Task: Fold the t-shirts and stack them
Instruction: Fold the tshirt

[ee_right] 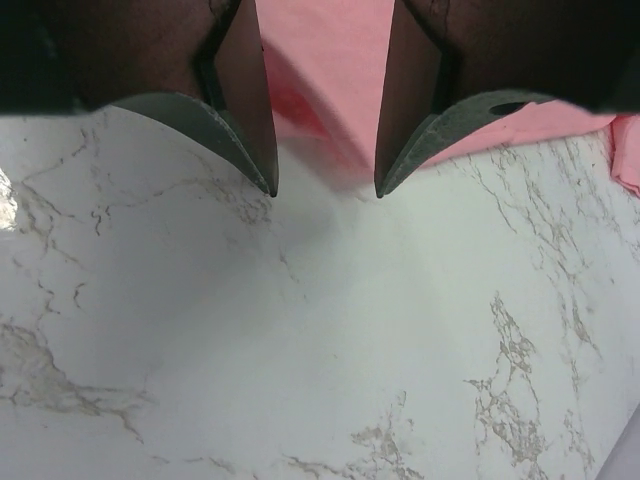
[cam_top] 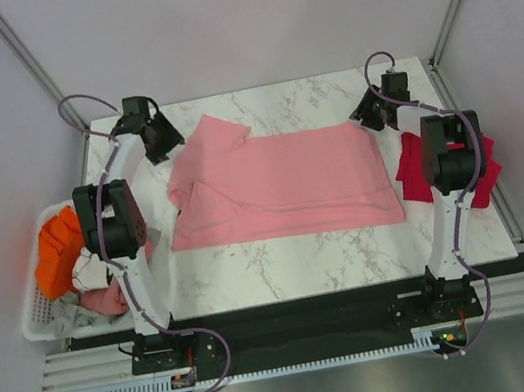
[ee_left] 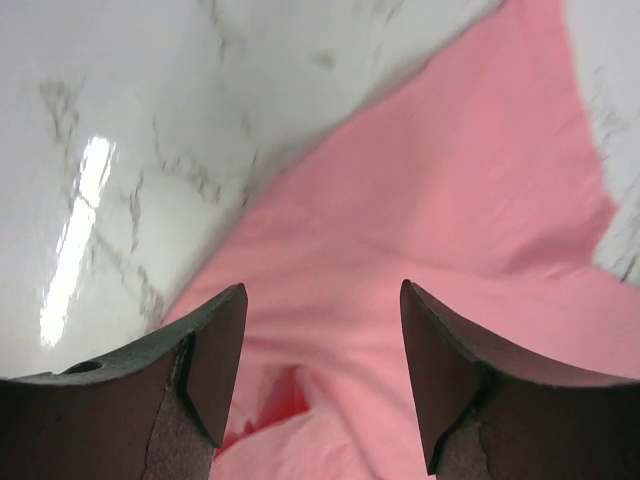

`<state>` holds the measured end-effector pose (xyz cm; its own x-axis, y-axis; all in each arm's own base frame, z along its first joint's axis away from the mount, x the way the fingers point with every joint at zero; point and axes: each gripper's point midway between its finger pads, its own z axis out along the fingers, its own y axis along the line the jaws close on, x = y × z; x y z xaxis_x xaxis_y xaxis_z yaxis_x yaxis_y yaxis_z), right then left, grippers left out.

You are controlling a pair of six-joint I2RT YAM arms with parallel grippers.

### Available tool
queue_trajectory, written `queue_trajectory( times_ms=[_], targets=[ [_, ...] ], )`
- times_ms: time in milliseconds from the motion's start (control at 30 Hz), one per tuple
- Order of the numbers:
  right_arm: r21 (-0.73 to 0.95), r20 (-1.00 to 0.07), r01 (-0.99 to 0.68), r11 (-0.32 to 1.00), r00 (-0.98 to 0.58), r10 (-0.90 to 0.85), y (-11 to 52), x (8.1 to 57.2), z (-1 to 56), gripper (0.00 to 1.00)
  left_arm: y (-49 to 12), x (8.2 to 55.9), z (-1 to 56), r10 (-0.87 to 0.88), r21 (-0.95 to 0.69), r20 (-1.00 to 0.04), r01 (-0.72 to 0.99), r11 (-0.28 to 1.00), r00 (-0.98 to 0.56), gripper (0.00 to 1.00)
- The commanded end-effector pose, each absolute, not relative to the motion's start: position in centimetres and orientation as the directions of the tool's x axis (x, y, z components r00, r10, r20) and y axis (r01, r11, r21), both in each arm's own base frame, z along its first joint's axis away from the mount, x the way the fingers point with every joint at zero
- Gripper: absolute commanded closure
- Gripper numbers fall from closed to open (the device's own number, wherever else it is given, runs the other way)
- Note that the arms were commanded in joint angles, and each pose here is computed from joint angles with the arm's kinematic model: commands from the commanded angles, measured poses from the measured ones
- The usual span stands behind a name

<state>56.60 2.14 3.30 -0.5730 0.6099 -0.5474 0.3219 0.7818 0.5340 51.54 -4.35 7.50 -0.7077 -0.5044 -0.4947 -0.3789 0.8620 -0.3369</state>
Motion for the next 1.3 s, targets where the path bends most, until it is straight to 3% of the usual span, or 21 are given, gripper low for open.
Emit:
queue_trajectory(
  times_ms=[0,233,400,667,933,1200,1267],
  targets=[
    [0.538,-0.518,0.289,0.792,-0.628,0.581,3.2,56.2,1.9,0.49,-3.7,55.8,10.4,-0.461,-0.324,-0.561,-0.330,0.887,-0.687,0.30],
    [0.532,-0.491,0.280,0.799,-0.667,0.561,3.5,55.3,0.7,0.49,-6.1,61.4,9.2,-0.501,-0.451,-0.514,-0.278,0.848,-0.696,0.30],
    [0.526,-0.510,0.250,0.813,-0.672,0.537,3.6,54.6,2.0,0.47,-6.9,62.5,7.1,-0.506,-0.483,-0.493,-0.262,0.836,-0.708,0.29],
    [0.534,-0.496,0.235,0.812,-0.691,0.526,3.9,54.1,1.6,0.57,-8.3,64.3,4.8,-0.487,-0.539,-0.499,-0.183,0.822,-0.717,0.29],
    [0.559,-0.486,0.214,0.801,-0.698,0.526,4.5,54.2,1.7,0.61,-8.8,64.9,4.2,-0.490,-0.563,-0.497,-0.163,0.810,-0.716,0.29],
    [0.510,-0.503,0.230,0.829,-0.702,0.504,3.7,53.0,1.7,0.61,-9.4,63.8,3.5,-0.493,-0.577,-0.449,-0.179,0.797,-0.745,0.48],
    [0.506,-0.509,0.229,0.832,-0.699,0.502,3.6,53.0,1.8,0.66,-9.4,63.8,3.2,-0.492,-0.578,-0.445,-0.180,0.796,-0.748,0.54]
  ],
)
